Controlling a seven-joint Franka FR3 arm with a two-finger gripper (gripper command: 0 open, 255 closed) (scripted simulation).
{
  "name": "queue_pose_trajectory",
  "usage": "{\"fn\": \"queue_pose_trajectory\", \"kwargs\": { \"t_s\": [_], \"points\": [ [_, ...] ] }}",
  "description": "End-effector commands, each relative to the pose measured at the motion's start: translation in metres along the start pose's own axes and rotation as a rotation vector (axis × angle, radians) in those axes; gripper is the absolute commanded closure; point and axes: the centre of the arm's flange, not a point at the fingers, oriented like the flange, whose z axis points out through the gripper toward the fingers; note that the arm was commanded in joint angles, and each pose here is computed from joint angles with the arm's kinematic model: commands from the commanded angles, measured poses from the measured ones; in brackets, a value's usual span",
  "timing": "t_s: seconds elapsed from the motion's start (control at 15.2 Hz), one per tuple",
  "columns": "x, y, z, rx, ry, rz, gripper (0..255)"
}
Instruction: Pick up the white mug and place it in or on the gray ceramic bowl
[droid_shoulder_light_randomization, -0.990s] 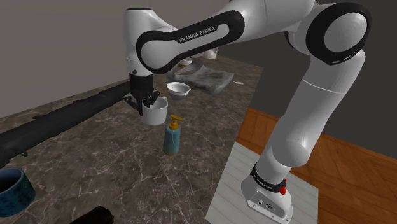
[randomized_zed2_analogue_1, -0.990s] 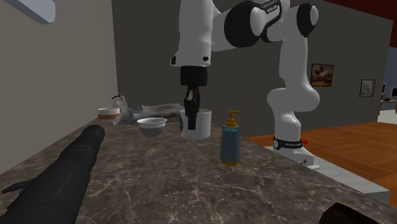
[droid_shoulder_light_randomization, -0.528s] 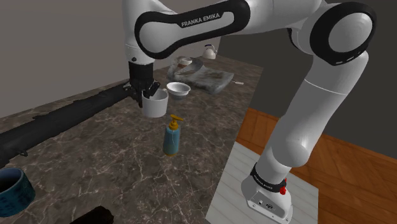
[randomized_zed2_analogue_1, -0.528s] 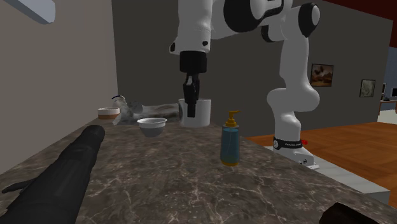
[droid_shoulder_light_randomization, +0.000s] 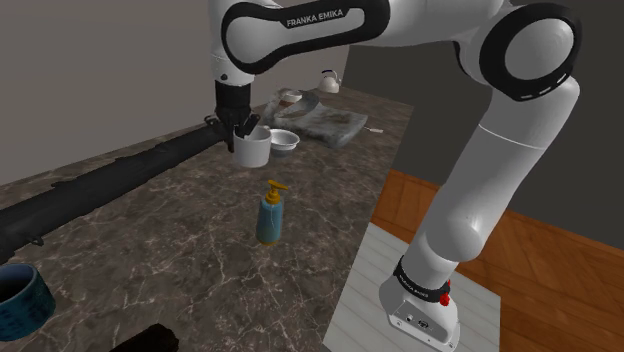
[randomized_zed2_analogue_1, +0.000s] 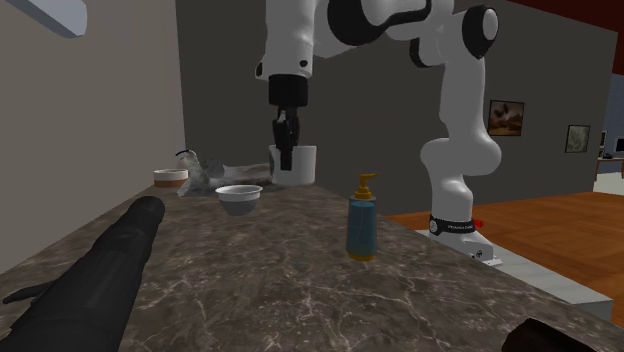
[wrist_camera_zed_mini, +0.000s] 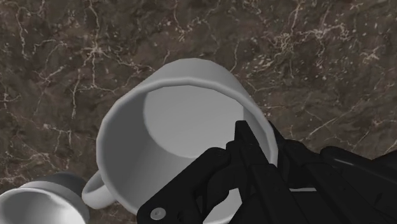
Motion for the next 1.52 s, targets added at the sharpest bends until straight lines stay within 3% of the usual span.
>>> {"fn": "queue_pose_trajectory", "kwargs": {
  "t_s": [0.0, 1.45],
  "points": [
    [0.015, 0.018, 0.0, 0.0, 0.0, -0.001, 255],
    [0.21, 0.233, 0.012, 0.0, 0.0, -0.001, 255]
  ]
}}
